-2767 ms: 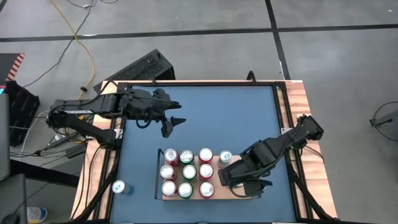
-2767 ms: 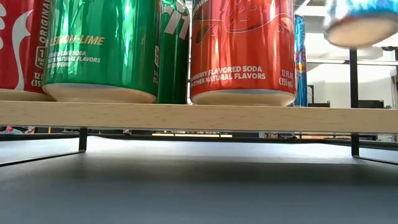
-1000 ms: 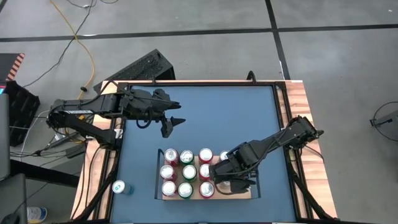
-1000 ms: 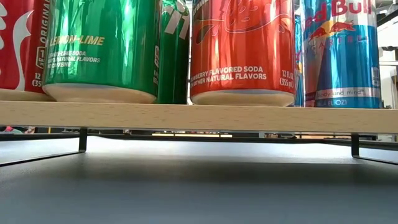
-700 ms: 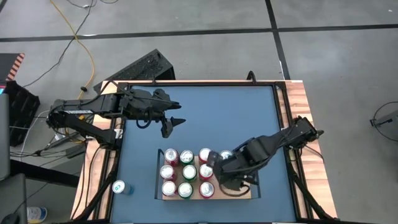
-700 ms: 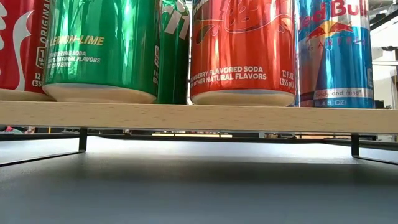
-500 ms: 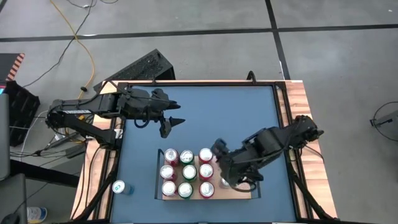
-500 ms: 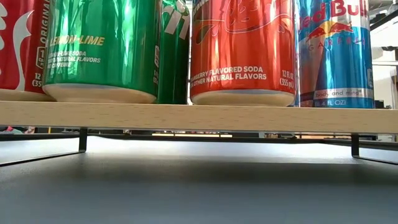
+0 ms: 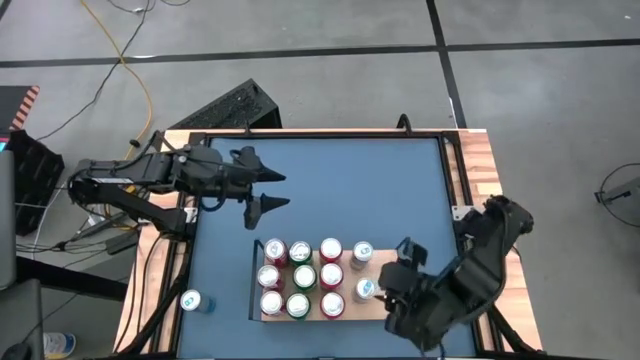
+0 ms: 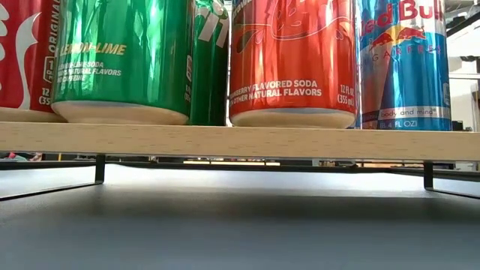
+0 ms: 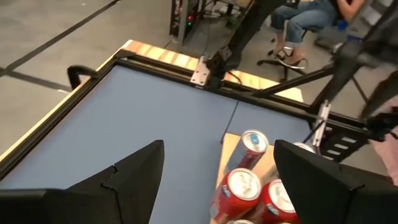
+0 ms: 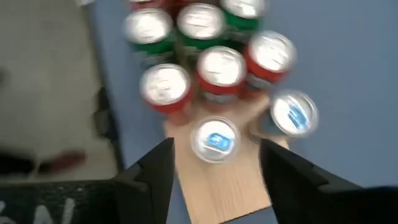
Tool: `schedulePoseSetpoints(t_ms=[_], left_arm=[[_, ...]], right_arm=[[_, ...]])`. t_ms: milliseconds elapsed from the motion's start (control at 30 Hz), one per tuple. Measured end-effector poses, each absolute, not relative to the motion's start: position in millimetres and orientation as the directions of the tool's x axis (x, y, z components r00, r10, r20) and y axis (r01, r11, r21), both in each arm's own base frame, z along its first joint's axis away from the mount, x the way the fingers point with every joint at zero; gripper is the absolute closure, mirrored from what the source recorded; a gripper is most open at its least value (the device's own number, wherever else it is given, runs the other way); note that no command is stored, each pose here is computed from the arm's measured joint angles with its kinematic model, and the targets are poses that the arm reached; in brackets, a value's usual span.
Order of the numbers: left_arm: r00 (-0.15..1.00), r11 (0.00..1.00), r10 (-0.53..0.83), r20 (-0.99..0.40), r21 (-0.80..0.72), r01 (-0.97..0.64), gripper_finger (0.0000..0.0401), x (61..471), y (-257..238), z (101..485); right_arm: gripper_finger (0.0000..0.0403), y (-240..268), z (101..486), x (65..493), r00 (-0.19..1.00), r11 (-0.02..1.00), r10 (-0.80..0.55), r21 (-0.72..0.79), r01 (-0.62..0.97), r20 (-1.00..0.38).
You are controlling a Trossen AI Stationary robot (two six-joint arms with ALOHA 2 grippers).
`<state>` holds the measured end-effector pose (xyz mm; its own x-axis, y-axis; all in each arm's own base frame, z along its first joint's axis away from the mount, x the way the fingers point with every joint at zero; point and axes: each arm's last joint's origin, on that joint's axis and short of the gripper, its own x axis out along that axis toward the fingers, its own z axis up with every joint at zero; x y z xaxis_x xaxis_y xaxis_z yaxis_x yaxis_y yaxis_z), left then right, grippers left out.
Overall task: Place canned beverage on shelf
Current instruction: Put the top blue soda can on the shelf aligned with the other blue soda can
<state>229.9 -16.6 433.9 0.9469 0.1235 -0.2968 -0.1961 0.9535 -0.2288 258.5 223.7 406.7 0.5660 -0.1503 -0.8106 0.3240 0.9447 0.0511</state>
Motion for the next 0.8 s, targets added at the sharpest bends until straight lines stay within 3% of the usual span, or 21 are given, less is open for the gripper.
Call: schedulePoseSetpoints(t_ms=[133, 367, 633, 800], left_arm=[[0.951, 0.959, 0.103, -0.291, -0.225, -0.173, 0.0112, 227.3, -21.1, 435.2], [0.951, 0.964, 0.101, -0.294, -0.209, -0.166, 0.0112, 227.0, -22.3, 435.0], [0.947, 0.964, 0.103, -0.304, -0.204, -0.170, 0.0112, 226.7, -22.2, 433.9], [0.945, 0.964, 0.103, -0.310, -0.202, -0.172, 0.0112, 226.5, -22.2, 433.3]], right_arm=[[0.0187, 242.5, 381.7, 258.2, 0.582, 0.871, -0.181, 0.146, 0.469, -0.793], [0.0136, 249.7, 346.5, 269.0, 0.547, 0.862, -0.157, 0.156, 0.483, -0.822], [0.0053, 237.1, 341.4, 282.7, 0.536, 0.813, -0.177, 0.185, 0.553, -0.825], [0.0039, 224.5, 340.2, 289.2, 0.497, 0.794, -0.197, 0.160, 0.587, -0.845]])
